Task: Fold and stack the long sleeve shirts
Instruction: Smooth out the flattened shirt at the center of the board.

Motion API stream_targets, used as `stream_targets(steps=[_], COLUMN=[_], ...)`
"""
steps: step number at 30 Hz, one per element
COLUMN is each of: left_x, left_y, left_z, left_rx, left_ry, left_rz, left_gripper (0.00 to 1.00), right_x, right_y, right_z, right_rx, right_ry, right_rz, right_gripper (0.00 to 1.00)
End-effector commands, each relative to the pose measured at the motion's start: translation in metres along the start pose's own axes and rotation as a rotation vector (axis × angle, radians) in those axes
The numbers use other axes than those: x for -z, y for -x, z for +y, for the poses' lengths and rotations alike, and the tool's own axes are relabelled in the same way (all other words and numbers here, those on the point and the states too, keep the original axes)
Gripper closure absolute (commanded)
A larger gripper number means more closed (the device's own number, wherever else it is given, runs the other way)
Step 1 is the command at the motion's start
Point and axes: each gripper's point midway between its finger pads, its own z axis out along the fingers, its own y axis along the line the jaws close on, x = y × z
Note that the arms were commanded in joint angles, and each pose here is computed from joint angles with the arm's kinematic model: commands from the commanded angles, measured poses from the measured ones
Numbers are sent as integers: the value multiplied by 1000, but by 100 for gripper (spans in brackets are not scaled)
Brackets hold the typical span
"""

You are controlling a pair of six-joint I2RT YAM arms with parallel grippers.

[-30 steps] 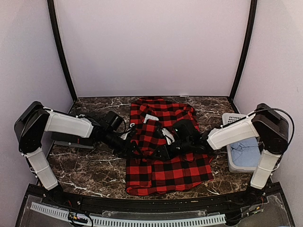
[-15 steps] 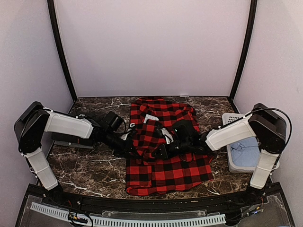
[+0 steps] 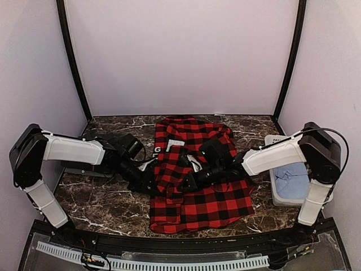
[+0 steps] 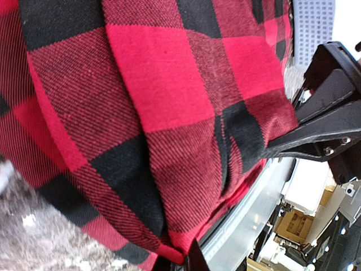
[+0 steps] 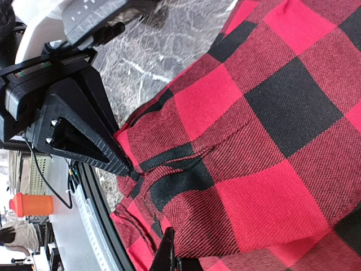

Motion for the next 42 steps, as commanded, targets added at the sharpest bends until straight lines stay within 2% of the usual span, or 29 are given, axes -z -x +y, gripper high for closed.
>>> stream_targets(steps=[1, 18, 25, 27, 28, 30, 31, 32, 35, 37, 42], left_x=[6, 2, -1, -1, -1, 1, 2, 5, 13, 23, 49], left_y=[-28, -43, -47, -46, -45, -43, -42, -39, -29, -14, 44], left_z=[-2, -12, -1, 5, 8, 9, 9, 11, 14, 19, 30], left_rx=[24, 40, 63, 69, 68, 65, 66, 60, 63, 72, 57], left_ry=[-8, -47, -6, 26, 43, 55, 59, 79, 108, 132, 168], left_rz=[68, 155, 180, 169, 160, 142, 134, 113, 55, -10, -217], left_gripper=[100, 100, 100, 88, 85, 71, 64, 63, 59, 59, 61], right_x=[-4, -9, -12, -13, -10, -5, -2, 2, 13, 21, 36], right_y=[-14, -34, -41, -43, -43, -41, -40, -39, -30, -22, 5], right_z=[5, 13, 6, 1, 0, -3, -4, -7, -15, -17, -22], right_rx=[-32, -97, -121, -119, -113, -95, -84, -76, -50, -37, 2], right_ry=[1, 31, -1, -21, -32, -63, -80, -107, -179, -217, -293], right_rz=[55, 163, 211, 215, 206, 191, 184, 178, 133, 92, -19], right_gripper=[100, 100, 100, 95, 89, 69, 62, 59, 59, 60, 62])
